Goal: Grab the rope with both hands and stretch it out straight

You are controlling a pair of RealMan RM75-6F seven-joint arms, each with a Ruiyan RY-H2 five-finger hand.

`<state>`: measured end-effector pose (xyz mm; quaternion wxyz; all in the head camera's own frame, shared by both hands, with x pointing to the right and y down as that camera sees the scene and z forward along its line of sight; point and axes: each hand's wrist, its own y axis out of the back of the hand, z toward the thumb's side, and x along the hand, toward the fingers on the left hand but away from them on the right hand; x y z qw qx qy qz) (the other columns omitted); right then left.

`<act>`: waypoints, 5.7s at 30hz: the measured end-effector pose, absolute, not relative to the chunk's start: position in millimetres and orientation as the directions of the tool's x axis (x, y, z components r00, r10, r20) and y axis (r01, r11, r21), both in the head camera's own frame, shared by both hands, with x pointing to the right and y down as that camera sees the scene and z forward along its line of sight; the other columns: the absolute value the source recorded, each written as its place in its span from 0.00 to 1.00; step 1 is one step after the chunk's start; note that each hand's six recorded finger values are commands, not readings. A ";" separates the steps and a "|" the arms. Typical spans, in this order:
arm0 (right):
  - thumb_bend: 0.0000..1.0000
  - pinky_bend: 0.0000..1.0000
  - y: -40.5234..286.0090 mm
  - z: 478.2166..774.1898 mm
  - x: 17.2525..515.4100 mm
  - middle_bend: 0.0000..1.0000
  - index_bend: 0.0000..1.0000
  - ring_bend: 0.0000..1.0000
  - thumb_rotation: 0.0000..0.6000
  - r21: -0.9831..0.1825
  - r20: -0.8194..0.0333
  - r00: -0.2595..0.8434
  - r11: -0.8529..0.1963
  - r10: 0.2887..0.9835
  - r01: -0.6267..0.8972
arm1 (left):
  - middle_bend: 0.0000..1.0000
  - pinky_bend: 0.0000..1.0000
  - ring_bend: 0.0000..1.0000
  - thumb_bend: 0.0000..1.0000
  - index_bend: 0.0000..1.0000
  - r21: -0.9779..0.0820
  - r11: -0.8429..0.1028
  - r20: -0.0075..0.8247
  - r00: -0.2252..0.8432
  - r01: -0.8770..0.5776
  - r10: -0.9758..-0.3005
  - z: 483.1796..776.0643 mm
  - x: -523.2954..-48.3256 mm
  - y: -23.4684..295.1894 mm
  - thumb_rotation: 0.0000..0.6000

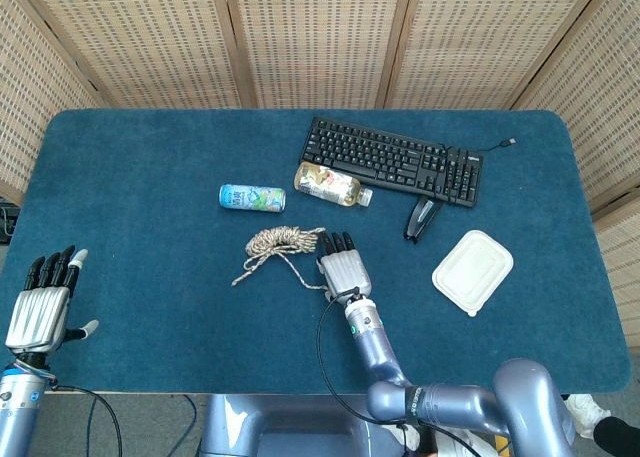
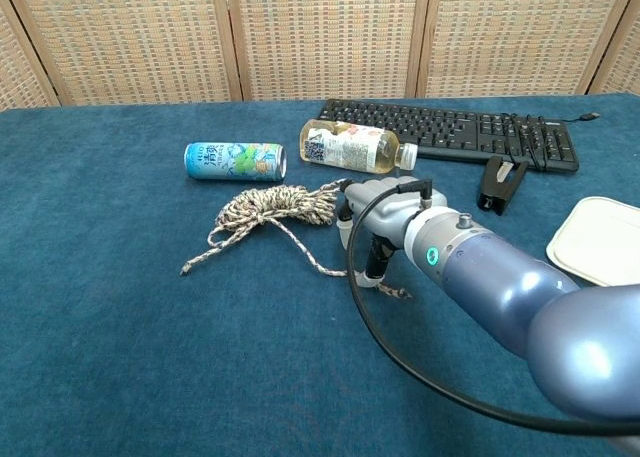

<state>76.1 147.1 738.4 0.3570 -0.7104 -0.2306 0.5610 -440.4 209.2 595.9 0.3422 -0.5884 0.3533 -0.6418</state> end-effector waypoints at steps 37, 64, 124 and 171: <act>0.43 0.00 158.7 750.8 77.7 0.00 0.70 0.00 1.00 -0.732 -0.678 0.262 -0.665 0.687 -0.152 | 0.00 0.00 0.00 0.00 0.00 -0.853 -0.522 0.520 -0.069 0.018 -0.851 596.8 -440.4 209.6 1.00; 0.45 0.00 145.7 729.5 82.7 0.00 0.73 0.00 1.00 -0.799 -0.599 0.317 -0.579 0.735 -0.166 | 0.00 0.00 0.00 0.00 0.23 -0.847 -0.530 0.531 0.065 0.029 -0.845 624.6 -390.9 175.4 1.00; 0.45 0.00 137.9 737.4 93.0 0.03 0.75 0.00 1.00 -0.788 -0.615 0.293 -0.586 0.732 -0.188 | 0.00 0.00 0.00 0.25 0.49 -0.622 -0.744 0.736 0.145 -0.242 -0.662 751.2 -233.8 127.4 1.00; 0.45 0.00 140.7 739.6 95.7 0.04 0.76 0.00 1.00 -0.778 -0.627 0.284 -0.596 0.725 -0.196 | 0.00 0.00 0.00 0.50 0.63 -0.660 -0.718 0.703 0.157 -0.221 -0.694 750.1 -227.3 129.5 1.00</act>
